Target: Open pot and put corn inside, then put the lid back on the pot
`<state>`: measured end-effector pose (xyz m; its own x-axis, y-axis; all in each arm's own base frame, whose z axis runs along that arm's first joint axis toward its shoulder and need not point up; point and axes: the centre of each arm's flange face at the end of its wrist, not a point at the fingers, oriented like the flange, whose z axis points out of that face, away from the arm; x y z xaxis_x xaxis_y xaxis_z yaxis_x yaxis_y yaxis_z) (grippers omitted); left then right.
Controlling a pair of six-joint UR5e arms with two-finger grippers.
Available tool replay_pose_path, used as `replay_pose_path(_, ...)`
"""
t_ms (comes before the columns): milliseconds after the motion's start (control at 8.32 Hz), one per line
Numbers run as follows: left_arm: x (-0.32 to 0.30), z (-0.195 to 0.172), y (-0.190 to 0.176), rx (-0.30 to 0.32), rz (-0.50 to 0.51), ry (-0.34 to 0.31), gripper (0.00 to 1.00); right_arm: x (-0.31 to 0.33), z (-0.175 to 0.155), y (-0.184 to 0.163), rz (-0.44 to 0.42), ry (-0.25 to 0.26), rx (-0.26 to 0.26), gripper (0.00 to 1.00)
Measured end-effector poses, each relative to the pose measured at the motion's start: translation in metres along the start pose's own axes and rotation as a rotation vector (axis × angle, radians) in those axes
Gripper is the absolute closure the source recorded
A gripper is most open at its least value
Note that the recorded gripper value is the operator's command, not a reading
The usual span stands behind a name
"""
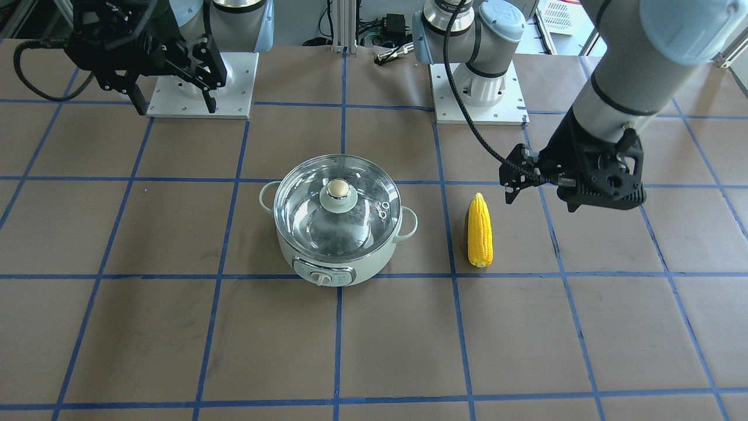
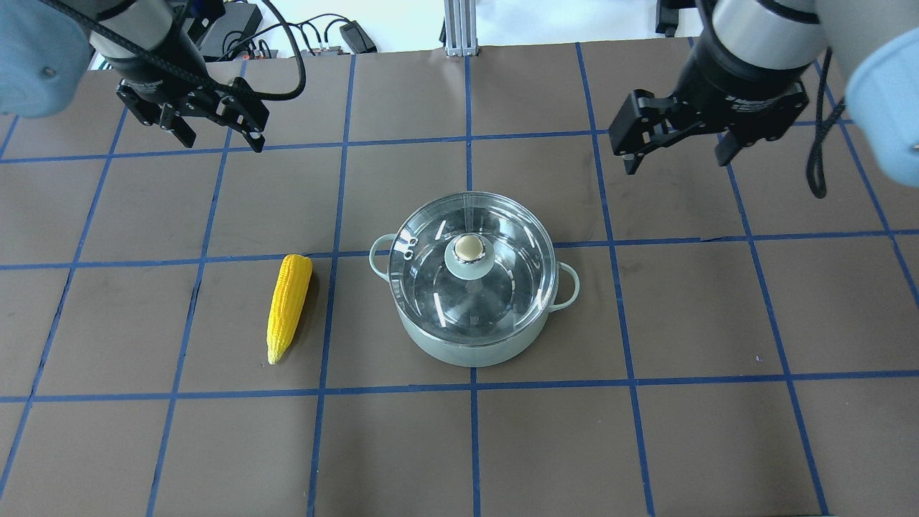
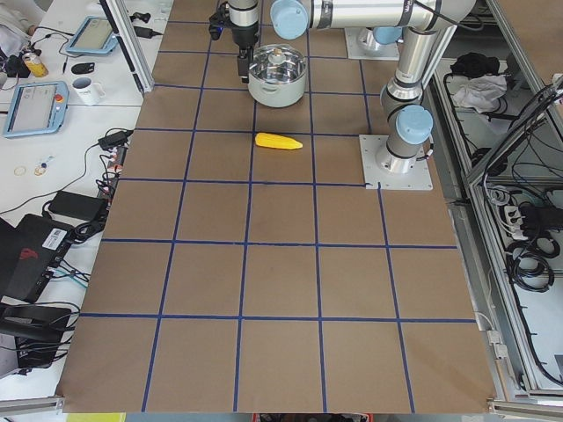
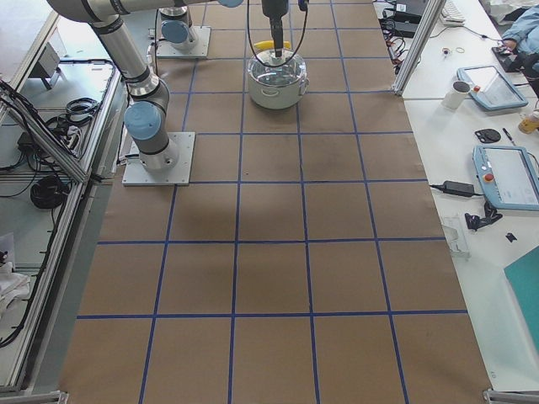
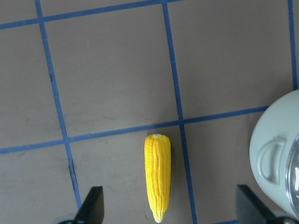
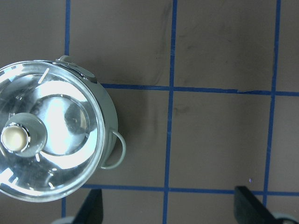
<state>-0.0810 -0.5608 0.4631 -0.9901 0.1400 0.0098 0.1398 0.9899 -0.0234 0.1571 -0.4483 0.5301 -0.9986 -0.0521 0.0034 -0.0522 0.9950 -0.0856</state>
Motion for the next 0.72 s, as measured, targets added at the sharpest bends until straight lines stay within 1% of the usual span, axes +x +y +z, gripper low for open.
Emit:
replay_pose_path(120, -0.004, 0.035, -0.011, -0.008, 0.036, 0.002, 0.0, -0.032, 0.016, -0.013, 0.022, 0.001, 0.017, 0.0)
replay_pose_path(241, -0.006, 0.069, -0.014, -0.029, 0.062, 0.007, 0.0, -0.076, 0.037, -0.017, 0.023, 0.024, 0.018, 0.0)
replay_pose_path(361, -0.006, 0.101, -0.009, -0.062, 0.079, 0.016, 0.0, -0.122, 0.062, -0.017, 0.04, 0.045, 0.012, 0.0)
replay_pose_path(481, -0.004, 0.128, 0.0, -0.104, 0.089, 0.027, 0.0, -0.158, 0.088, -0.016, 0.052, 0.054, 0.008, 0.0)
replay_pose_path(601, -0.001, 0.153, 0.013, -0.15, 0.095, 0.04, 0.0, -0.179, 0.111, -0.013, 0.056, 0.059, -0.007, 0.04)
replay_pose_path(722, 0.001, 0.173, 0.025, -0.193, 0.096, 0.053, 0.0, -0.192, 0.132, -0.01, 0.054, 0.056, -0.033, 0.04)
